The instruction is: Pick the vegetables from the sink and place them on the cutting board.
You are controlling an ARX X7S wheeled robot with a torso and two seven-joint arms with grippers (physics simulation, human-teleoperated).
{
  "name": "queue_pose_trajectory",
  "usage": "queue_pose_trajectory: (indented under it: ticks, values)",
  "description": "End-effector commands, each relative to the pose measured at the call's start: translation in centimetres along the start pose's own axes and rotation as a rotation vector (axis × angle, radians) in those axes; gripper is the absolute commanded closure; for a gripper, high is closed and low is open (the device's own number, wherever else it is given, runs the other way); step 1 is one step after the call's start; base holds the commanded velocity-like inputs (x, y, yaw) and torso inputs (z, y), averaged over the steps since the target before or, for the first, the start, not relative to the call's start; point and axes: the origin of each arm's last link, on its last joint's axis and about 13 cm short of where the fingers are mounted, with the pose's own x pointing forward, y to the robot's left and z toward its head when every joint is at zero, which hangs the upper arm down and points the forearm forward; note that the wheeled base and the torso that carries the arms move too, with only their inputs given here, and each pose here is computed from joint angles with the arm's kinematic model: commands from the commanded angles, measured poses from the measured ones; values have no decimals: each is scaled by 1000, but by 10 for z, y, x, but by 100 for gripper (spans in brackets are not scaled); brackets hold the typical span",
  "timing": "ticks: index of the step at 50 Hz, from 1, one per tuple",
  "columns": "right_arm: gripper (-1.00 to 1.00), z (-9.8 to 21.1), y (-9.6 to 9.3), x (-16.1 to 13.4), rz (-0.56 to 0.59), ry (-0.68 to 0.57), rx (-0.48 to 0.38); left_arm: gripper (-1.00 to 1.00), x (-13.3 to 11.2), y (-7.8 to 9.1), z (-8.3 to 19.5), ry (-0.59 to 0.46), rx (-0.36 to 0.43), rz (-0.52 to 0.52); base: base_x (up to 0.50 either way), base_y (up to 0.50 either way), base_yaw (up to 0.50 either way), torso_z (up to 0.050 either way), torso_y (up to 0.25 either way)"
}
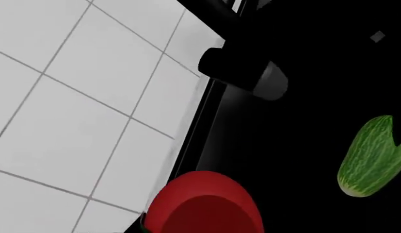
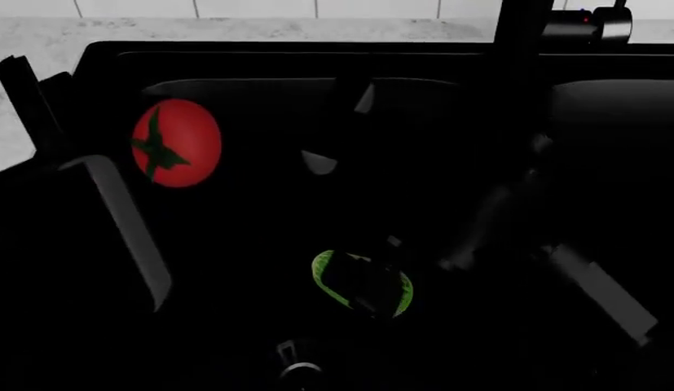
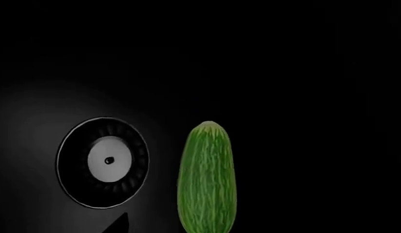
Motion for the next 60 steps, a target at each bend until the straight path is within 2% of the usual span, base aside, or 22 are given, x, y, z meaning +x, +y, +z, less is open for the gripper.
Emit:
queue_pose_trajectory:
  ticks: [1,8,18,60]
  values:
    - [-100,3,-11,20,8,30,-7,100,-4,-6,-2,-16,-39,10,15,0,4,0,0]
    - [-100,0,-17,34,1,45,8,100,-4,-8,-3,-27,-38,1,13,0,4,-3,-1]
    - [-100,-7,-11,55,43,67,5,100,-5,-8,-1,-35,-37,-4,16,0,3,-3,-1]
    - [-100,-47,1,83,45,143,88,100,-5,-10,-1,-32,-22,-28,17,0,4,-3,-1]
